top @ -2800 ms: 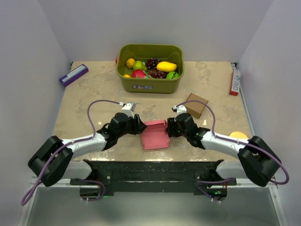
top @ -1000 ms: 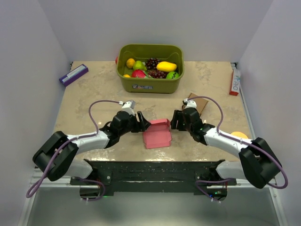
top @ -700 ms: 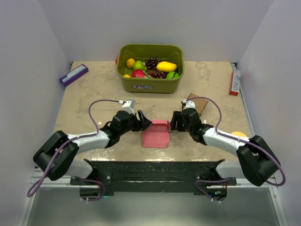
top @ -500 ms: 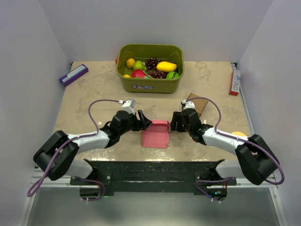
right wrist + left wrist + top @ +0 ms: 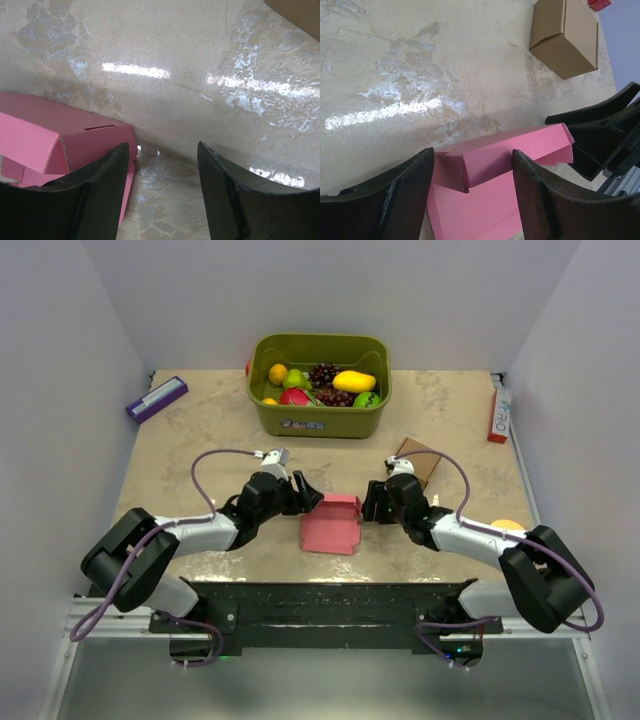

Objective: Fold the paper box

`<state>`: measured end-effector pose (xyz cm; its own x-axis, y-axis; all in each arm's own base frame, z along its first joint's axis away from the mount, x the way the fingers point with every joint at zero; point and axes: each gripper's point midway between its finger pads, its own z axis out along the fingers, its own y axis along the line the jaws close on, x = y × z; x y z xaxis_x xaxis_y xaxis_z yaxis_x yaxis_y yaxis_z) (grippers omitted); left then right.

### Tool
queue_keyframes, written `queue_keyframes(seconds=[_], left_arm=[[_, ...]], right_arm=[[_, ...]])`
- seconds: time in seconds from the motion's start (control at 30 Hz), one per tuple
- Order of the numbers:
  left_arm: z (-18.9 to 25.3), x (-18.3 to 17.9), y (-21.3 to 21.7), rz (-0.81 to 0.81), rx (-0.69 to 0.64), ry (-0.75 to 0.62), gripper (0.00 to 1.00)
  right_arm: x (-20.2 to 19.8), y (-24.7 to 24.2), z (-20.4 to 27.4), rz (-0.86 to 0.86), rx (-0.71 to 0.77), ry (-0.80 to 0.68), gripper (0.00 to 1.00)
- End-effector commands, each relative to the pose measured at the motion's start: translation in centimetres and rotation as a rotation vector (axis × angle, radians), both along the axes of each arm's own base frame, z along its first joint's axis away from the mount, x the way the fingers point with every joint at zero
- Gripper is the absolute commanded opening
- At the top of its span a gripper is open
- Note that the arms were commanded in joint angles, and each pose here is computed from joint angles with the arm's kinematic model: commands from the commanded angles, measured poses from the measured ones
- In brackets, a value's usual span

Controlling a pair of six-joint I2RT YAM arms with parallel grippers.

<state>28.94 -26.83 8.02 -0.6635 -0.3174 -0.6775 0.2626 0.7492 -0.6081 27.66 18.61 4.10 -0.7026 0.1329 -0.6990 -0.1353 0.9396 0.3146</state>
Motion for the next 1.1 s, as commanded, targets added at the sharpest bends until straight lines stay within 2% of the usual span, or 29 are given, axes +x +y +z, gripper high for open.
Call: queue_keyframes(seconds=[0.0,0.13,0.33,0.77,1.07], left_arm=[[1.1,1.3,-0.3,0.011,-0.016,-0.053,0.64],[0.5,1.2,-0.2,0.008,-0.008,-0.048,0.56],[0.0,1.1,-0.3,0.001,-0.005,-0.04,0.53],[-0.2,1.1,-0.1,0.005,0.003,-0.036,0.51],[-0.4,0.7,0.2,0.006,0.003,-0.033,0.5]], right_arm=[[0.2,0.3,0.7,0.026,0.023,-0.038,0.6],[-0.1,0.7,1.3,0.052,0.05,-0.058,0.59],[-0.6,1.2,1.5,0.097,0.071,-0.065,0.56],[-3.5,1.4,1.6,0.148,0.131,-0.04,0.57],[-3.4,2.6,1.7,0.193,0.12,-0.063,0.57]])
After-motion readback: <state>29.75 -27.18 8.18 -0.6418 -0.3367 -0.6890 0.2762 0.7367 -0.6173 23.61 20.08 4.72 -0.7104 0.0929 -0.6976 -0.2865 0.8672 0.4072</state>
